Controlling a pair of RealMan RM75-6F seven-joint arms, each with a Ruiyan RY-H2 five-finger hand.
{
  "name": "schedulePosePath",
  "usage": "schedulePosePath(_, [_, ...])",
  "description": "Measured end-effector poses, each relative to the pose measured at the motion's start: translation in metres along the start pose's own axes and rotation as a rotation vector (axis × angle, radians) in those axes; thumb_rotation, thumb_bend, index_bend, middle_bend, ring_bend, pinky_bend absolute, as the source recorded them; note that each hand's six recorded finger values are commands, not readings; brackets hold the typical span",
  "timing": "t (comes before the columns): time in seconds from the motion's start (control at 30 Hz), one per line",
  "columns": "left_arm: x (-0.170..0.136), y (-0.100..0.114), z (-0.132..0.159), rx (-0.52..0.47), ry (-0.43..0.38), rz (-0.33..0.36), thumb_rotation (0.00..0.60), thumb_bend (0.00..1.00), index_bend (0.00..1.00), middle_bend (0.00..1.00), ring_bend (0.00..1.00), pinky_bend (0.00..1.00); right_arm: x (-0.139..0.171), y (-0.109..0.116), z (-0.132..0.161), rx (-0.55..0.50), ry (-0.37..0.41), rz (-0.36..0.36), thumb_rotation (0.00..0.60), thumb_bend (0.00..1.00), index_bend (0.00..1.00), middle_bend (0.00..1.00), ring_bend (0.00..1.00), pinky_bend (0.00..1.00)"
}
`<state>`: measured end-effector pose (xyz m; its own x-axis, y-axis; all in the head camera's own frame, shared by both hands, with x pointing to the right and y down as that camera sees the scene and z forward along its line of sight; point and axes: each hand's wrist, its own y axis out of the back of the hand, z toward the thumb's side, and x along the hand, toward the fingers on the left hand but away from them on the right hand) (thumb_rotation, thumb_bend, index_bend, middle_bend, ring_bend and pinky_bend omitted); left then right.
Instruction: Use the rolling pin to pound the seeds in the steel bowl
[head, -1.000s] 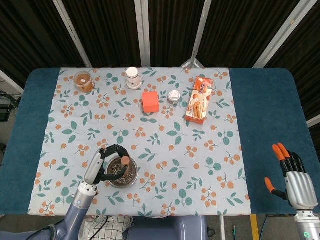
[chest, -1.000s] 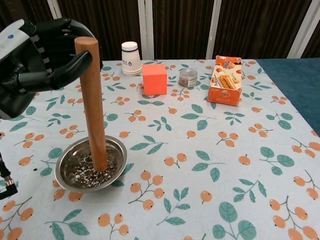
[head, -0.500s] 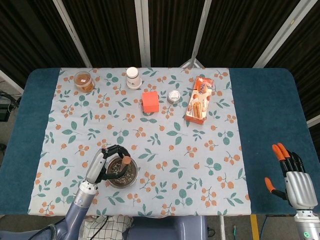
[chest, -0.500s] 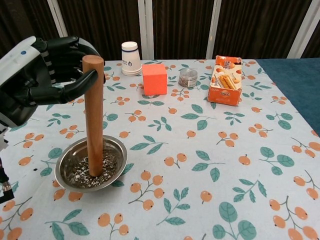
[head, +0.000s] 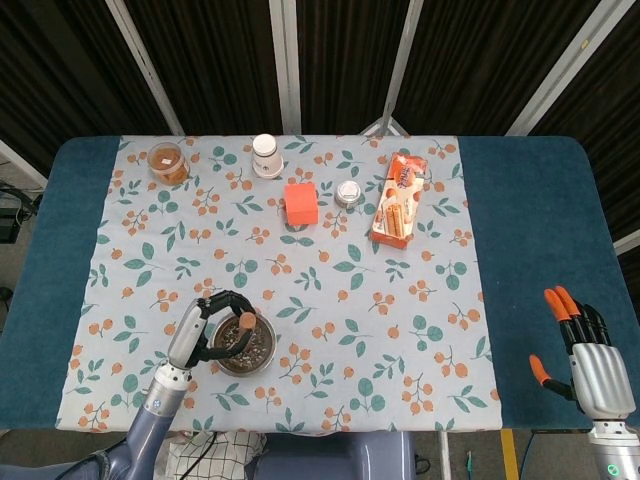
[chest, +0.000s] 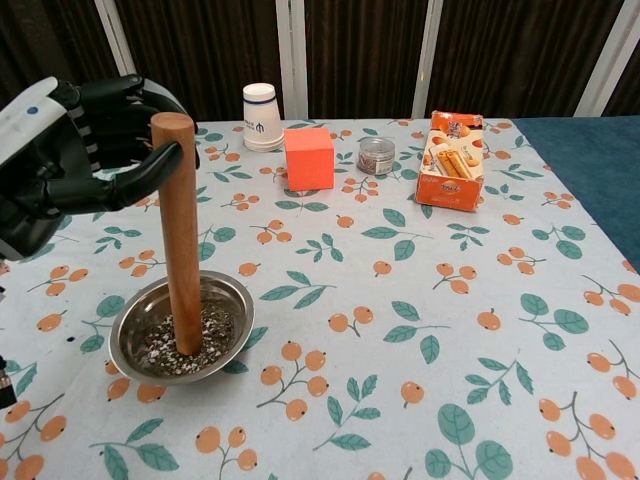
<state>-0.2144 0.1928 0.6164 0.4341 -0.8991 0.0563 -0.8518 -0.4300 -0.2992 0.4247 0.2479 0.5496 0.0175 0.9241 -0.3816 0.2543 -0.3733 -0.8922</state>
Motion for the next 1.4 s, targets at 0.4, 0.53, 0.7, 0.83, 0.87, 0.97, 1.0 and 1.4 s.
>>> schedulePosePath(0.4, [0.016, 0.009, 0.035, 0.031, -0.076, 0.011, 0.6, 0.68, 0.68, 0.79, 0.45, 0.53, 0.0, 0.001, -0.001, -0.003, -0.001, -0.003, 0.6, 0.37, 0.0, 0.0, 0.0, 0.0])
schedulePosePath(0.53, [0.019, 0.013, 0.041, 0.101, -0.081, -0.006, 0.6, 0.68, 0.68, 0.79, 0.45, 0.52, 0.001, 0.001, -0.001, -0.007, -0.001, 0.0, 0.6, 0.37, 0.0, 0.0, 0.0, 0.0])
schedulePosePath(0.7, [0.021, 0.014, 0.04, 0.13, -0.06, -0.019, 0.6, 0.68, 0.68, 0.79, 0.45, 0.52, 0.0, 0.001, -0.001, -0.007, -0.002, 0.002, 0.6, 0.37, 0.0, 0.0, 0.0, 0.0])
schedulePosePath(0.83, [0.024, 0.016, 0.038, 0.171, -0.055, -0.018, 0.6, 0.68, 0.68, 0.79, 0.45, 0.52, 0.001, 0.001, -0.001, -0.01, -0.004, 0.004, 0.6, 0.37, 0.0, 0.0, 0.0, 0.0])
schedulePosePath(0.87, [0.025, 0.017, 0.038, 0.185, -0.053, -0.018, 0.6, 0.68, 0.68, 0.79, 0.45, 0.52, 0.001, 0.001, -0.001, -0.011, -0.005, 0.003, 0.6, 0.37, 0.0, 0.0, 0.0, 0.0])
schedulePosePath(0.97, [0.03, 0.023, 0.036, 0.254, -0.05, -0.019, 0.6, 0.68, 0.69, 0.79, 0.45, 0.52, 0.001, 0.002, -0.002, -0.014, -0.007, 0.001, 0.6, 0.37, 0.0, 0.0, 0.0, 0.0])
schedulePosePath(1.0, [0.032, 0.026, 0.035, 0.282, -0.05, -0.019, 0.6, 0.68, 0.69, 0.79, 0.45, 0.52, 0.001, 0.002, -0.002, -0.015, -0.008, 0.001, 0.6, 0.37, 0.0, 0.0, 0.0, 0.0])
schedulePosePath(1.4, [0.059, 0.088, 0.018, 0.725, -0.023, -0.032, 0.6, 0.68, 0.69, 0.79, 0.45, 0.52, 0.0, 0.001, -0.001, -0.011, -0.006, 0.008, 0.6, 0.37, 0.0, 0.0, 0.0, 0.0])
